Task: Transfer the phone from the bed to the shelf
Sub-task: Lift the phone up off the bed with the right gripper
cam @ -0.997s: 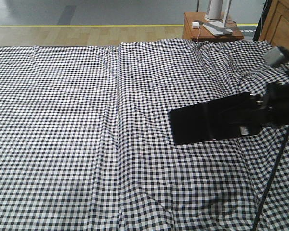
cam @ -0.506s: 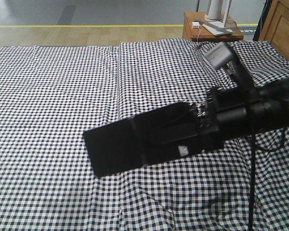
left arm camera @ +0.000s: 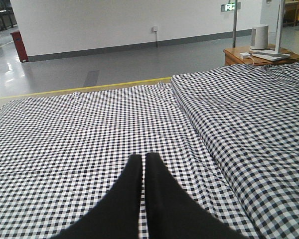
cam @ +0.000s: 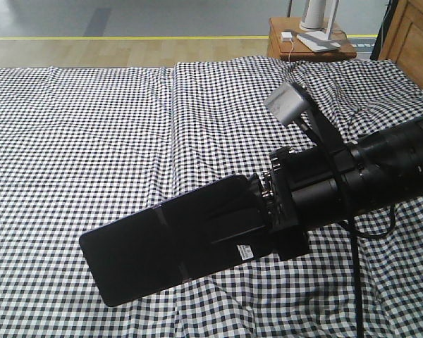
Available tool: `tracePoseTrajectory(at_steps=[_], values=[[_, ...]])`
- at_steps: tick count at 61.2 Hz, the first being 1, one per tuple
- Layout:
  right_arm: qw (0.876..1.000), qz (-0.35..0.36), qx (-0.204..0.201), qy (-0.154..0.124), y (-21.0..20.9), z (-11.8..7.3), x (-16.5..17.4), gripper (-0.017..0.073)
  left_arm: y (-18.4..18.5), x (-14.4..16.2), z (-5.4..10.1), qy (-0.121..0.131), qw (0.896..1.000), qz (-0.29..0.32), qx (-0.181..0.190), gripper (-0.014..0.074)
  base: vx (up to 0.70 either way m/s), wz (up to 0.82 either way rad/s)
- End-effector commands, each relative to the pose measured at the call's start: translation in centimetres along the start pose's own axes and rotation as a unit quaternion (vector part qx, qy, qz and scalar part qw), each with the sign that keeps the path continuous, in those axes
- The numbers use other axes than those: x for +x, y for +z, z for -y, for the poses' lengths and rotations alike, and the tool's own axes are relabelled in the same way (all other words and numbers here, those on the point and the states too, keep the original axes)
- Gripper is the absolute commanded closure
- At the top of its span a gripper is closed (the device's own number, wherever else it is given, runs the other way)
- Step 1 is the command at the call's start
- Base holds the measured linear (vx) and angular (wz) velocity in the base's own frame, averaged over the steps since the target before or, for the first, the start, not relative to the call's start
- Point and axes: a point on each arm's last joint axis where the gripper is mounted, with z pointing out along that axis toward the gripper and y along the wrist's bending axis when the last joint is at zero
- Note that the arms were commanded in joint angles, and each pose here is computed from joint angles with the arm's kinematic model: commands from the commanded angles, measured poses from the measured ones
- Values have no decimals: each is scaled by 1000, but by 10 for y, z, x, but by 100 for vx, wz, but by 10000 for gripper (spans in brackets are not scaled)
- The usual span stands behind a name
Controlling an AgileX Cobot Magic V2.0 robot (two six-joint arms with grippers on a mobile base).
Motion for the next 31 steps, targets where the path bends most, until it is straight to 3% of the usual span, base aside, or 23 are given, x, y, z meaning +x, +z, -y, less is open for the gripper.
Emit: tracePoseTrajectory(at_steps=[1, 31], values=[[998, 28, -55, -13, -8, -23, -10, 560, -3, -15, -1, -4, 999, 51, -2, 593, 0, 0], [998, 26, -54, -14, -8, -22, -10, 560, -3, -15, -1, -4, 999, 51, -2, 593, 0, 0]])
